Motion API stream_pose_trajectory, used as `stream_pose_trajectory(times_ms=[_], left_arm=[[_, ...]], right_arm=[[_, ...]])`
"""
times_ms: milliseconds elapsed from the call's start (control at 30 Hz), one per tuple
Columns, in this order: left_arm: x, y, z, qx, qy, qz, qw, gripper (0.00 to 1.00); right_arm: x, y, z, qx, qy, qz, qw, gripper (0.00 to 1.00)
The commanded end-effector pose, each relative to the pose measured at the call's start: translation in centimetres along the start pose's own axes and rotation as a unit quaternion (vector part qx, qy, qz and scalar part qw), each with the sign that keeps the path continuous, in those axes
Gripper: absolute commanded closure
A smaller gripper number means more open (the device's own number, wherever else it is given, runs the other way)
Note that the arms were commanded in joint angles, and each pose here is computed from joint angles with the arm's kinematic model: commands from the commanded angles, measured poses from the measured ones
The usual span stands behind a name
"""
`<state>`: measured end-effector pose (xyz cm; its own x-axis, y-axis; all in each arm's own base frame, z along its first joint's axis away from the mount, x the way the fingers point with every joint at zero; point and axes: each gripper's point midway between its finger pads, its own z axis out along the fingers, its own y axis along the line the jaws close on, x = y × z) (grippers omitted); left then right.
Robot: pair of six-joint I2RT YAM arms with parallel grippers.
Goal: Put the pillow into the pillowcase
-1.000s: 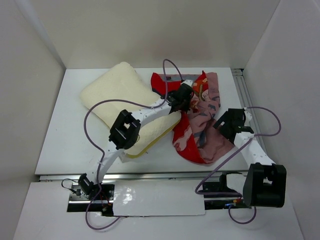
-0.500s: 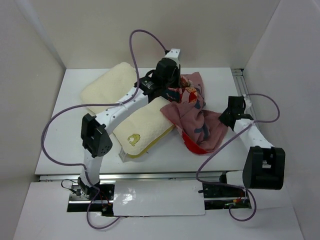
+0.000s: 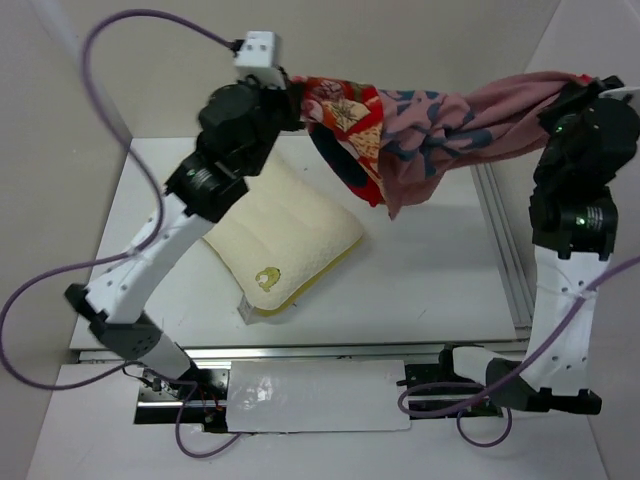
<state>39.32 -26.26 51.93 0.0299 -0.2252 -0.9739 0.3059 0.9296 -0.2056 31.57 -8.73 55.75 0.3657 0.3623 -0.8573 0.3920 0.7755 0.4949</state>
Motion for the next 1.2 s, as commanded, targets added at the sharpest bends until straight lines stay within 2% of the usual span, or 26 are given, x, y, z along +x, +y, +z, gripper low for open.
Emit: stream_pose_trajectory(times_ms=[0, 67, 167, 233, 267, 300, 333, 367, 400, 433, 500, 533, 633, 833, 867, 1000, 1067, 1133, 1167], left_arm=[[-12.9, 4.8, -7.5, -0.063, -0.182, -0.032, 0.981, 1.00], [-15.1, 6.4, -10.7, -0.080, -0.210, -0.034, 0.974, 1.00], [-16.1, 7.4, -13.1, -0.084, -0.225, -0.048, 0.970, 1.00], [-14.5, 7.9, -13.6, -0.084, -0.211, -0.045, 0.973, 1.00], [-12.8, 7.6, -13.4, -0.077, -0.188, -0.031, 0.979, 0.96], [-9.2, 7.0, -12.3, -0.067, -0.148, -0.013, 0.987, 0.84], [-7.4, 6.9, -12.2, -0.061, -0.127, -0.004, 0.990, 0.67], [-5.0, 6.4, -11.9, -0.046, -0.097, 0.007, 0.994, 0.44], [-1.2, 5.2, -11.4, -0.012, -0.046, 0.027, 0.999, 0.15], [3.2, 5.0, -10.8, 0.000, 0.005, 0.045, 0.999, 0.00], [7.4, 4.1, -11.0, 0.023, 0.061, 0.039, 0.997, 0.00], [10.4, 4.6, -11.2, 0.017, 0.097, 0.046, 0.994, 0.00], [13.9, 5.3, -11.5, -0.002, 0.137, 0.032, 0.990, 0.00], [20.1, 8.1, -10.7, -0.044, 0.216, 0.003, 0.975, 0.00], [22.0, 7.8, -10.4, -0.038, 0.243, 0.009, 0.969, 0.00], [27.6, 6.0, -11.0, 0.001, 0.336, -0.009, 0.942, 0.00], [30.1, 4.8, -12.5, 0.035, 0.371, 0.004, 0.928, 0.00], [32.7, 3.1, -15.7, 0.089, 0.405, 0.036, 0.909, 0.00], [32.3, 2.3, -17.1, 0.118, 0.399, 0.035, 0.909, 0.00]], right_arm=[[-6.5, -2.4, -3.4, 0.055, -0.073, -0.031, 0.995, 1.00], [-8.7, -2.2, -4.4, 0.052, -0.095, -0.035, 0.993, 1.00], [-9.7, -2.5, -4.7, 0.063, -0.106, -0.041, 0.992, 1.00], [-7.7, -2.5, -3.4, 0.064, -0.086, -0.053, 0.993, 1.00], [-6.0, -2.4, -2.3, 0.063, -0.067, -0.065, 0.994, 1.00], [-4.2, -2.0, -1.3, 0.050, -0.044, -0.076, 0.995, 1.00], [-1.0, -2.3, 0.1, 0.049, -0.011, -0.094, 0.994, 1.00], [1.0, -2.4, 1.0, 0.047, 0.009, -0.103, 0.993, 1.00], [3.5, -2.6, 2.2, 0.047, 0.034, -0.121, 0.991, 1.00], [6.7, -2.6, 3.2, 0.029, 0.068, -0.140, 0.987, 1.00], [9.6, -2.5, 4.1, 0.011, 0.096, -0.151, 0.984, 1.00], [11.3, -1.5, 4.5, -0.023, 0.114, -0.155, 0.981, 1.00], [15.8, -1.7, 4.7, -0.056, 0.161, -0.167, 0.971, 1.00], [21.8, -4.4, 4.1, -0.050, 0.222, -0.194, 0.954, 1.00], [23.3, -5.0, 3.9, -0.051, 0.236, -0.197, 0.950, 1.00], [24.4, -5.5, 3.1, -0.056, 0.248, -0.191, 0.948, 1.00], [24.4, -5.4, 3.1, -0.055, 0.248, -0.187, 0.949, 1.00], [24.6, -5.4, 2.9, -0.058, 0.254, -0.187, 0.947, 1.00], [24.9, -5.5, 2.7, -0.060, 0.261, -0.188, 0.945, 1.00]])
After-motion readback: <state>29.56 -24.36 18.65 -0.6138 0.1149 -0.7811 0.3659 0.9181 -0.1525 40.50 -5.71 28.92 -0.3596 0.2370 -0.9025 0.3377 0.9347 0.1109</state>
